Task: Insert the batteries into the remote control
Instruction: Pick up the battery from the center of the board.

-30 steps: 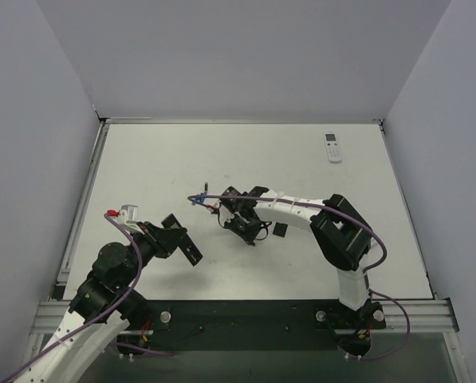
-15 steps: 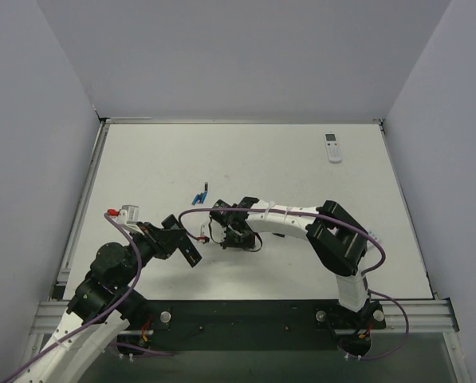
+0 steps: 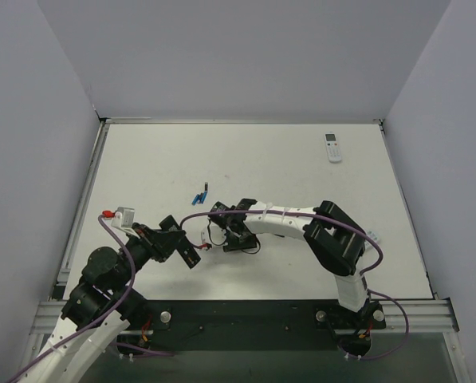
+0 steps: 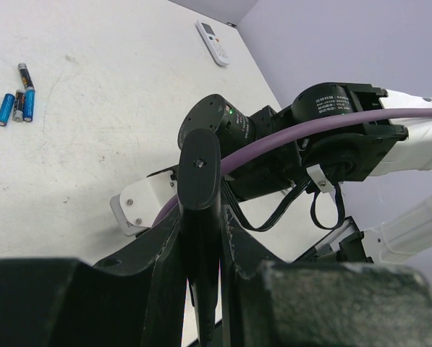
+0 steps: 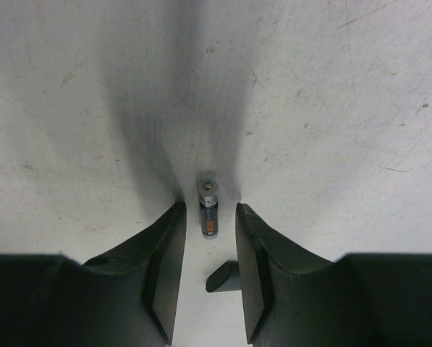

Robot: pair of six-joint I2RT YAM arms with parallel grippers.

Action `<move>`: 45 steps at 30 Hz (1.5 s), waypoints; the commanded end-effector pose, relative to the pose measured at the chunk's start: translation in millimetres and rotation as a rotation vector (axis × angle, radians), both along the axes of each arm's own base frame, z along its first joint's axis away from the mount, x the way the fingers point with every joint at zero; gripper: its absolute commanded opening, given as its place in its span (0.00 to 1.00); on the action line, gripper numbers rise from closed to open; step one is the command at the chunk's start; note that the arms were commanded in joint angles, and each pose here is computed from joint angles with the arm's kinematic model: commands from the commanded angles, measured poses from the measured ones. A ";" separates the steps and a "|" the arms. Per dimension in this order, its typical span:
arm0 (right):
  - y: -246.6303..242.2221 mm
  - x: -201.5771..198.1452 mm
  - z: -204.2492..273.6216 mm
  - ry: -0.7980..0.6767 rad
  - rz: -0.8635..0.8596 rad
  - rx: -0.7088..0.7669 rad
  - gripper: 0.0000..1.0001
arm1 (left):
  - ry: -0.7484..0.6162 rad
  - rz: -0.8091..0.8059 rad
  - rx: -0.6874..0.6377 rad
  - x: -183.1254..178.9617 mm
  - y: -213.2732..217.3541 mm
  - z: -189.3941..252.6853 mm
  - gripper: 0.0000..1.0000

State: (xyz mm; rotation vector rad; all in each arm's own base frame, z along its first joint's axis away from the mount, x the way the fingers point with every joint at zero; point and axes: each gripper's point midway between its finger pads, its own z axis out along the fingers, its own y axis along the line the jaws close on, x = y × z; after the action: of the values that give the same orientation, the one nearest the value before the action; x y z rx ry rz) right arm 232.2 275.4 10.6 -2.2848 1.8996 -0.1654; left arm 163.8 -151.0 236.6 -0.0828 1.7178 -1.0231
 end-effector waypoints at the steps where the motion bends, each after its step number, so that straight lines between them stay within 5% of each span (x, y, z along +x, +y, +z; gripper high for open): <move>1: -4.0 -6.4 3.3 0.007 0.061 -0.058 0.31 | -0.109 0.002 -0.054 -3.0 3.2 39.1 0.00; 12: 2.5 4.8 64.9 -0.067 -0.168 0.179 0.46 | -0.137 0.009 -0.068 -6.5 7.1 47.9 0.00; 16: 0.8 11.5 88.9 -0.089 -0.462 0.321 0.47 | -0.138 0.010 -0.069 -8.1 8.6 47.6 0.00; 20: -11.6 17.5 98.1 -0.117 -0.818 0.434 0.63 | -0.136 0.039 -0.069 -7.7 14.5 46.3 0.00; 27: -20.8 1.3 92.8 -0.086 -1.462 0.588 0.53 | -0.136 0.087 -0.062 -9.0 25.9 43.2 0.00; 37: -17.1 -0.9 65.3 -0.101 -1.903 0.636 0.58 | -0.160 0.107 -0.032 -13.8 34.8 48.1 0.00; 45: -19.7 -7.9 25.7 -0.116 -2.126 0.492 0.52 | -0.194 0.129 -0.040 -25.1 47.5 54.9 0.00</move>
State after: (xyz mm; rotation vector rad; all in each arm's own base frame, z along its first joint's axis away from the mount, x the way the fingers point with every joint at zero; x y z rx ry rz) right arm 229.1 266.7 49.1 0.3931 2.7131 0.0912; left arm 152.8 -118.9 262.1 -0.1176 1.6107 -0.9340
